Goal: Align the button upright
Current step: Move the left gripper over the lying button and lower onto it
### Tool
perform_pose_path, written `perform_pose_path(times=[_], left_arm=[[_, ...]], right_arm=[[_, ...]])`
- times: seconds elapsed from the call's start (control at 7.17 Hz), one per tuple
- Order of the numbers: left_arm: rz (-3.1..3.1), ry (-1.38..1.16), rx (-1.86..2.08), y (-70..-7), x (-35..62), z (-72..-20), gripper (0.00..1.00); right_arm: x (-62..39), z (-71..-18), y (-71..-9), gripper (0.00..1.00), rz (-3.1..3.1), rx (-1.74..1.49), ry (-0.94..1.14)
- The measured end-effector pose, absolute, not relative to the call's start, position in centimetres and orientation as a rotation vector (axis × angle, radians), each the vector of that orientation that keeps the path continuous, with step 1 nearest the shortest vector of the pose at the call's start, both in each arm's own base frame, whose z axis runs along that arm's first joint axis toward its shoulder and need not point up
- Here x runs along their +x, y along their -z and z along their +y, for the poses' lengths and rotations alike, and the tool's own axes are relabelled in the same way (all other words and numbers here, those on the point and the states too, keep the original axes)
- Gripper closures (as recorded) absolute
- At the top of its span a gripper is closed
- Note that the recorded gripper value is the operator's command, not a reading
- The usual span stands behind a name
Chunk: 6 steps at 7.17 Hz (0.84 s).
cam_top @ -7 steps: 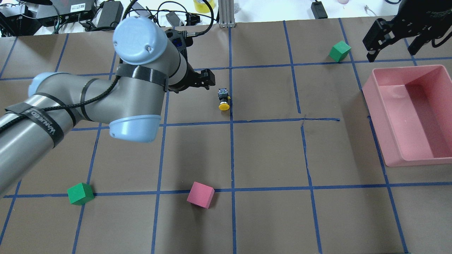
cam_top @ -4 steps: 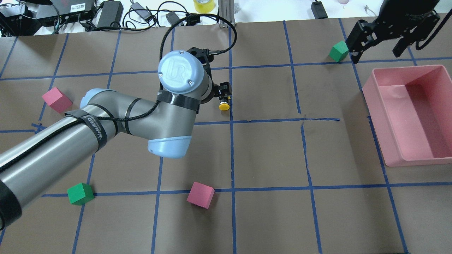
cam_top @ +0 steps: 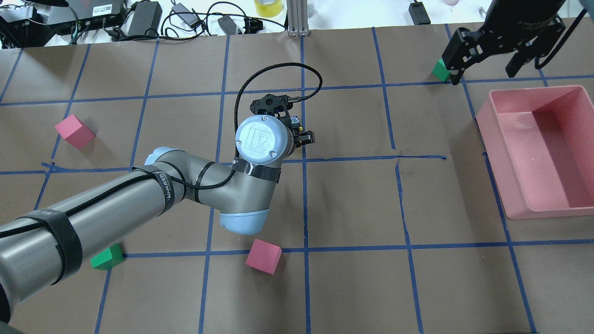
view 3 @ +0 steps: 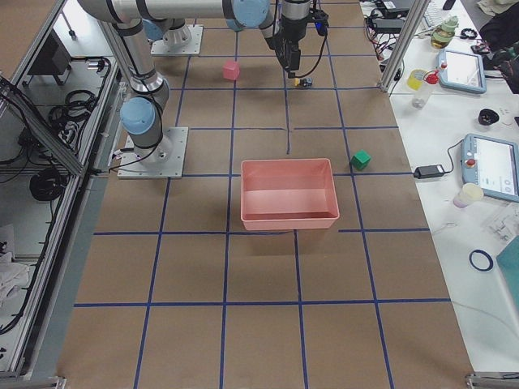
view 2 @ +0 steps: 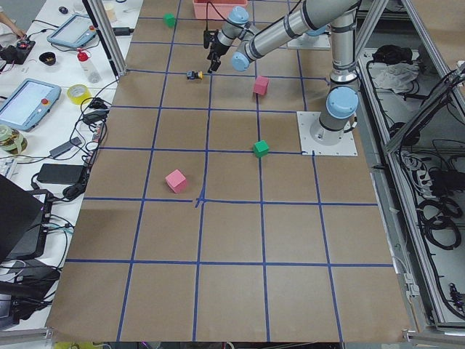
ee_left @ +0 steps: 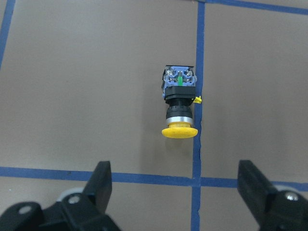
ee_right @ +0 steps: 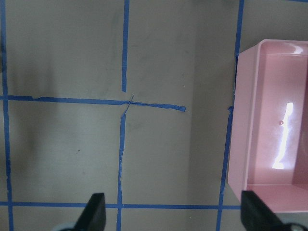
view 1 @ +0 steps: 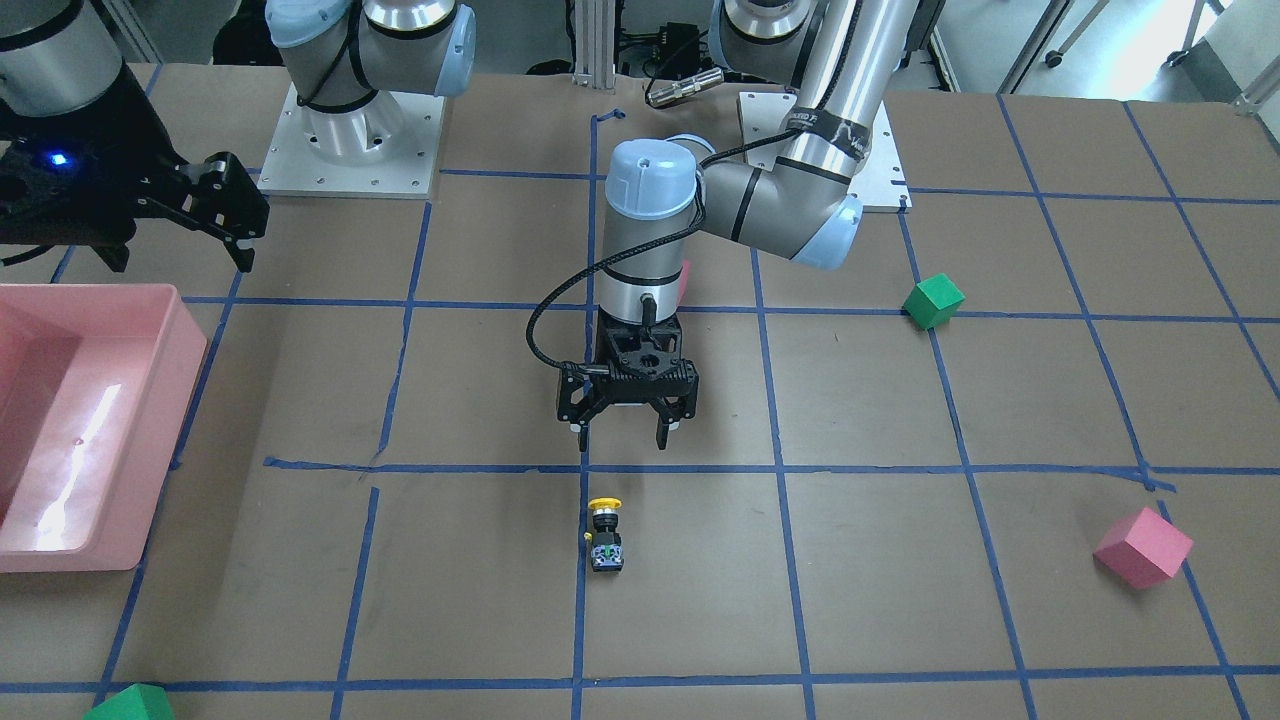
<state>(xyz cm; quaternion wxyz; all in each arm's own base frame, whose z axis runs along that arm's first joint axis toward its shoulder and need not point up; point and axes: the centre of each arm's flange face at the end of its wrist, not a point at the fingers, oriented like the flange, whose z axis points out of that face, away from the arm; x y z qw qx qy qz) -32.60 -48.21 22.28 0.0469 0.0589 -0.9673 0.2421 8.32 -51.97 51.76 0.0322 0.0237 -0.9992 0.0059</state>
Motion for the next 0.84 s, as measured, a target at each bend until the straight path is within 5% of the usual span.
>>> perform_pose_path(times=[0.84], left_arm=[[-2.922,-0.918,0.257,-18.0,-34.6,-48.7,0.12]], right_arm=[[10.5,-51.7,-51.3,0.00,-3.142,0.067,-0.012]])
